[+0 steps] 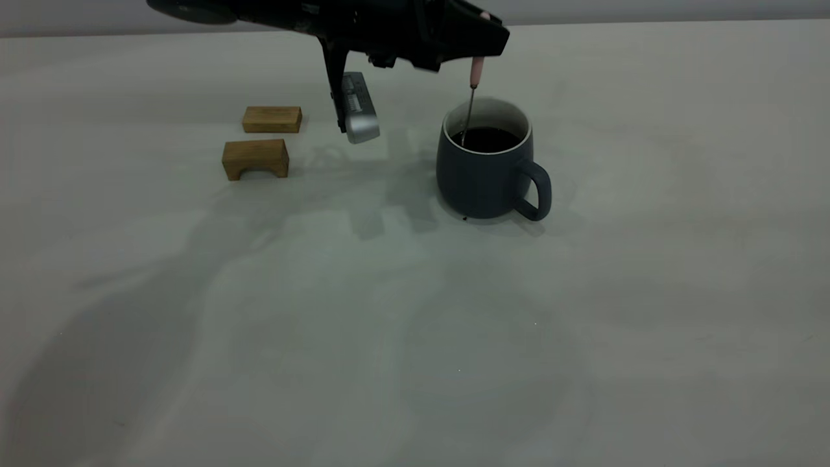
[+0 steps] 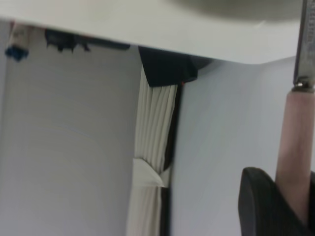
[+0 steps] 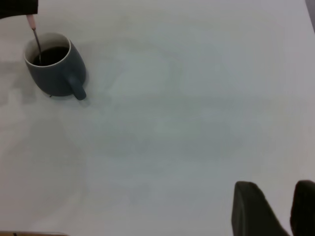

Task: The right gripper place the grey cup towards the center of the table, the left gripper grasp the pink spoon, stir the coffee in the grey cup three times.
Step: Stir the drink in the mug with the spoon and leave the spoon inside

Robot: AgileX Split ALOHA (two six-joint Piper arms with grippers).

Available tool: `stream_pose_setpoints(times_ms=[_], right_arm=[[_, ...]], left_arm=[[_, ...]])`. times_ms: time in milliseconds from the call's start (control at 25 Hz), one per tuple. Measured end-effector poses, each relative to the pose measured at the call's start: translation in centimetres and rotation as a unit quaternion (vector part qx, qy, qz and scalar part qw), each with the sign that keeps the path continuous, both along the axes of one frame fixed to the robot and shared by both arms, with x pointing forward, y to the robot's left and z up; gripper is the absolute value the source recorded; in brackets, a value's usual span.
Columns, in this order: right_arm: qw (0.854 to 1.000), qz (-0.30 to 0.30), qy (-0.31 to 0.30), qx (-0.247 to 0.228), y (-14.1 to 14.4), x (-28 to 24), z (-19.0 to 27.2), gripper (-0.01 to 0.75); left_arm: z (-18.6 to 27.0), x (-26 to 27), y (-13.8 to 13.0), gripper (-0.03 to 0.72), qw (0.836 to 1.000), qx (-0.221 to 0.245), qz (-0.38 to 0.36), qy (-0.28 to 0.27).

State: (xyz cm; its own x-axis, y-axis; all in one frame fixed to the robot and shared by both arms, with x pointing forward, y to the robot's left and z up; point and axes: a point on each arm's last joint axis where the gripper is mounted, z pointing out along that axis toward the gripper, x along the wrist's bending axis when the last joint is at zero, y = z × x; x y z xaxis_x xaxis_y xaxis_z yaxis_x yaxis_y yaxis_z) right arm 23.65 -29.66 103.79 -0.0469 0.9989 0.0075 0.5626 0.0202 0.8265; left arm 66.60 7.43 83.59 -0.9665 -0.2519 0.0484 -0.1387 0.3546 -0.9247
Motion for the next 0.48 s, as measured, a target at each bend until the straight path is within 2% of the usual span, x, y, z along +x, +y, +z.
stream_pose_setpoints(times_ms=[80,240,360,480], right_arm=[[1.000,0.000,0.000,0.000,0.0,0.0,0.0,0.238],[1.000,0.000,0.000,0.000,0.0,0.0,0.0,0.238],[1.000,0.000,0.000,0.000,0.0,0.0,0.0,0.238],[1.000,0.000,0.000,0.000,0.0,0.0,0.0,0.238]], left_arm=[[-0.2,0.5,-0.3,0.158,0.999,0.005,-0.012,-0.034],[-0.6,0.6,-1.7,0.158,0.997,-0.022,-0.050,-0.055],[-0.8,-0.1,-2.7,0.158,0.996,-0.053,-0.072,-0.023],[-0.9,-0.6,-3.2,0.158,0.995,-0.061,-0.075,0.029]])
